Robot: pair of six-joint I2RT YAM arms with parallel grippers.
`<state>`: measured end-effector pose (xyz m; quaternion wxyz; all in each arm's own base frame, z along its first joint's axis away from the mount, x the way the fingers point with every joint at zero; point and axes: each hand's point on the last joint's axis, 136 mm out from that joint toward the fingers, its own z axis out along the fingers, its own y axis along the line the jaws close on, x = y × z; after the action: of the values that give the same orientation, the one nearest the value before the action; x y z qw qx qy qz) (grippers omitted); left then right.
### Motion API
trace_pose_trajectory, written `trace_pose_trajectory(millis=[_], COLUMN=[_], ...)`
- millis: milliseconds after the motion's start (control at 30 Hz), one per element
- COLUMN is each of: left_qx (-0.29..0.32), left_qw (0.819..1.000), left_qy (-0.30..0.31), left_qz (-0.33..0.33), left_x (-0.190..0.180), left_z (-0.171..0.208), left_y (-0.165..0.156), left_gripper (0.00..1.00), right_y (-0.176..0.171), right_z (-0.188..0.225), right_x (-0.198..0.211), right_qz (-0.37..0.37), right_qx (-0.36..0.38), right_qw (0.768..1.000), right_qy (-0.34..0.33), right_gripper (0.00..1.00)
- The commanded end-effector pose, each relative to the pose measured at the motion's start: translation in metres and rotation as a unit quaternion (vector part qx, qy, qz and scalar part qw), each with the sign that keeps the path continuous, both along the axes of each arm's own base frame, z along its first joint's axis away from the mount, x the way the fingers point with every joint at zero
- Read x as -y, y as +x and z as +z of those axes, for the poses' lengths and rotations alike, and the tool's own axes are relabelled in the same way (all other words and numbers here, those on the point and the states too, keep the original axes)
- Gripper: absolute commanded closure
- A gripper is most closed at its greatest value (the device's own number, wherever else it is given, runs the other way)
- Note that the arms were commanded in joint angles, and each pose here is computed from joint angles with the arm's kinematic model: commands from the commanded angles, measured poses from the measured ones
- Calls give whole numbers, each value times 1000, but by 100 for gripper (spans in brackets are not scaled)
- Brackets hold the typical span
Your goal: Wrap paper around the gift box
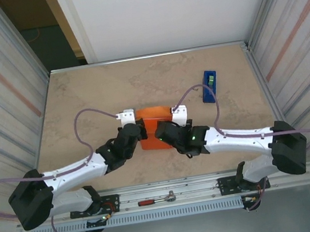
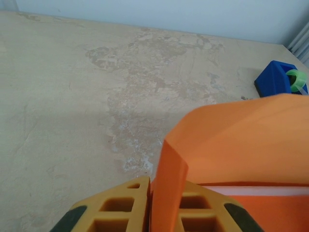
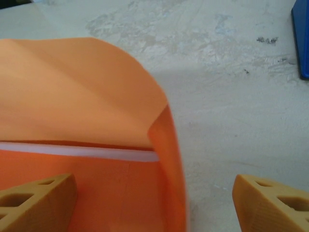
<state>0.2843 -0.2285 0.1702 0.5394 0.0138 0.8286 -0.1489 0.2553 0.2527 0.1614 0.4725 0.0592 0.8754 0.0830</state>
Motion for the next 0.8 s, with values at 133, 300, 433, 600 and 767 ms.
trace_pose_trajectory(millis=[133, 300, 433, 600, 767], left_qx=[18, 45, 61, 64, 66], left_qw=[1000, 992, 984, 979, 980], left_qy=[5, -73, -94, -90, -70], left_qz=[-7, -96, -137, -170, -172], left_x=[-4, -10, -21, -19, -11], left_z=[14, 51, 72, 68, 48], left_y=[1, 7, 0, -16, -32], left_gripper=[67, 47, 35, 32, 31], right_y=[7, 9, 9, 5, -1], right_z=[-19, -20, -25, -32, -36], right_x=[17, 18, 15, 11, 10], right_qz=[-12, 8, 23, 37, 43], right_qx=[-16, -19, -24, -29, -31], right_qw=[999, 999, 999, 999, 998], right_qy=[-43, -29, -25, -26, -24], right_gripper=[27, 28, 28, 27, 28])
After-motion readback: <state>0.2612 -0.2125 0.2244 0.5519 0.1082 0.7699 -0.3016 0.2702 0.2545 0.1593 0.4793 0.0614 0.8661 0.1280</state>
